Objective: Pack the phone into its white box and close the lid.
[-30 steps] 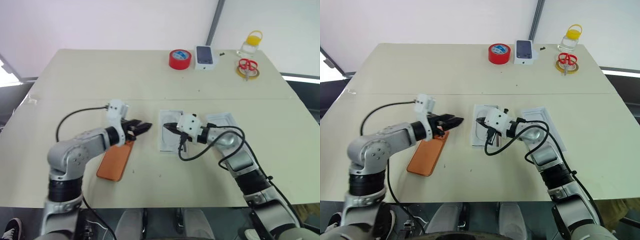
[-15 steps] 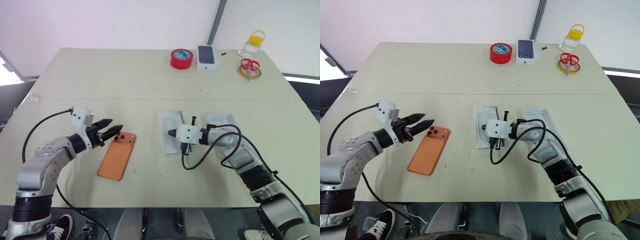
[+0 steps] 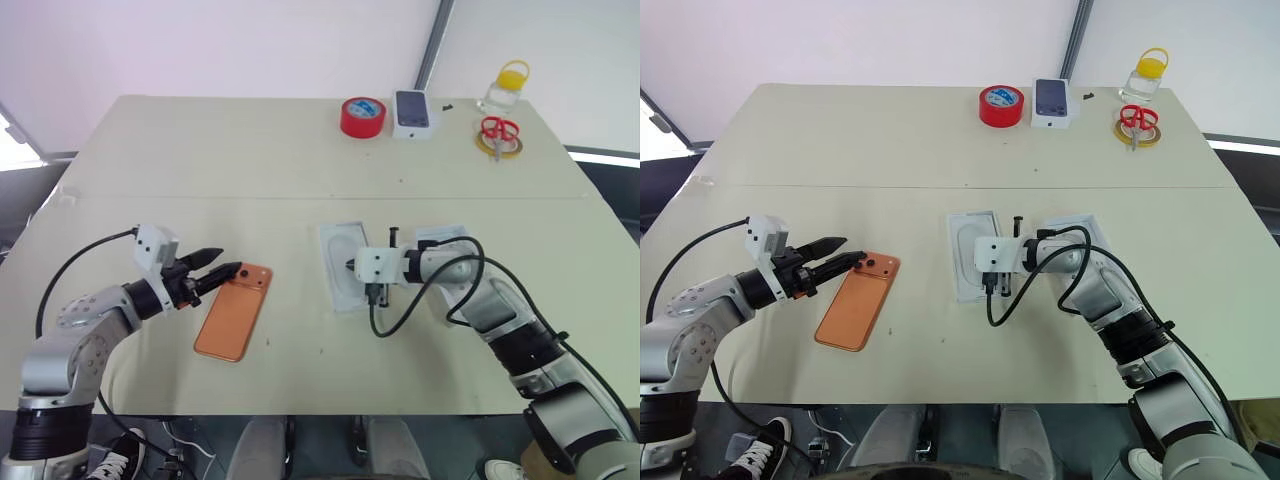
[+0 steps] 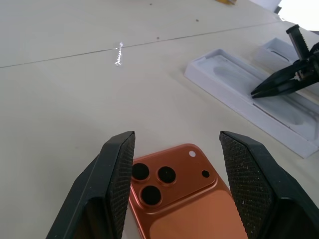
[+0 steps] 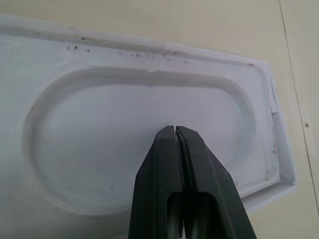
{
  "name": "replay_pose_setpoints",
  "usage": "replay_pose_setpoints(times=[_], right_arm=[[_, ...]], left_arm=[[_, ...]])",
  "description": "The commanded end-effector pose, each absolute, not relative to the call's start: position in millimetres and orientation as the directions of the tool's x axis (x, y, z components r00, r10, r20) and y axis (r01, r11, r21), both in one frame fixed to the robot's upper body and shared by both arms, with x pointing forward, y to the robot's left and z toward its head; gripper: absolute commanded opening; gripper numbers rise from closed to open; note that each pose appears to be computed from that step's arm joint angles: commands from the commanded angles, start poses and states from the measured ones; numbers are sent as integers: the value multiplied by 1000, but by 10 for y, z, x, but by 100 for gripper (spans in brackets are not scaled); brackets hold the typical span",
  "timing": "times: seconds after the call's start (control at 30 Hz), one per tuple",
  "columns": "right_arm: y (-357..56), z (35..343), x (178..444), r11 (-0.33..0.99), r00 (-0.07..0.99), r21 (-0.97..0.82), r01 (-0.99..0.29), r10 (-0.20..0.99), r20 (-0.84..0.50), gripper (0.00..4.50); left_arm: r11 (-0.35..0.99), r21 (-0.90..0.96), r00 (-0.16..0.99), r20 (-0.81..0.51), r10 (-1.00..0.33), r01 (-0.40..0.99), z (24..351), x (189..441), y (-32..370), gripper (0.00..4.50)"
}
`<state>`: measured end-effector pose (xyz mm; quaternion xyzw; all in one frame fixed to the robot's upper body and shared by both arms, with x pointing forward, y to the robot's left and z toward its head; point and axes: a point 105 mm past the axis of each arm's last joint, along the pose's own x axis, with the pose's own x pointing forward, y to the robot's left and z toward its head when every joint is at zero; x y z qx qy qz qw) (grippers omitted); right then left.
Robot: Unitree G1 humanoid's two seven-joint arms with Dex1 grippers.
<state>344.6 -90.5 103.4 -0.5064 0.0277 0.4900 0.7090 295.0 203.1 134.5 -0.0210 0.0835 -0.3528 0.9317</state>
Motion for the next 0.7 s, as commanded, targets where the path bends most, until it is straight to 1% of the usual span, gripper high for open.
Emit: replay_pose_setpoints(times=[0.03, 0.1, 0.17, 0.27, 0.37, 0.43, 0.5, 0.63, 0.7], right_arm=[[-1047, 864, 3486, -72, 549, -708, -702, 579, -603, 7], [-1103, 899, 3535, -75, 574, -724, -685, 557, -601, 7], [-1098, 946, 3529, -64, 568, -720, -691, 567, -597, 7], [-1068, 940, 3434, -82, 520, -683, -725, 585, -622, 7], [-967, 985, 3371, -47, 490, -660, -750, 632, -601, 7], [-970, 947, 3306, -99, 458, -645, -758, 624, -634, 7], [-953, 962, 3315, -85, 463, -646, -758, 627, -626, 7], [-811, 1163, 3399, 78, 491, -635, -769, 707, -508, 7], [-769, 1325, 3472, 190, 526, -617, -763, 738, -423, 7]], left_arm=[[759, -61, 750, -124, -650, 648, 1419, 2972, 2056, 286], [762, -60, 754, -120, -646, 644, 1430, 2976, 2064, 286], [763, -58, 754, -119, -646, 644, 1433, 2977, 2064, 286], [765, -54, 756, -124, -643, 642, 1419, 2985, 2063, 286], [768, -57, 760, -121, -639, 638, 1421, 3004, 2064, 286], [770, -54, 761, -118, -638, 636, 1423, 3016, 2062, 286], [772, -50, 763, -120, -635, 634, 1419, 3027, 2059, 286], [775, -75, 767, -118, -631, 627, 1411, 3026, 2065, 286], [765, -107, 755, -121, -645, 636, 1406, 2982, 2092, 286]])
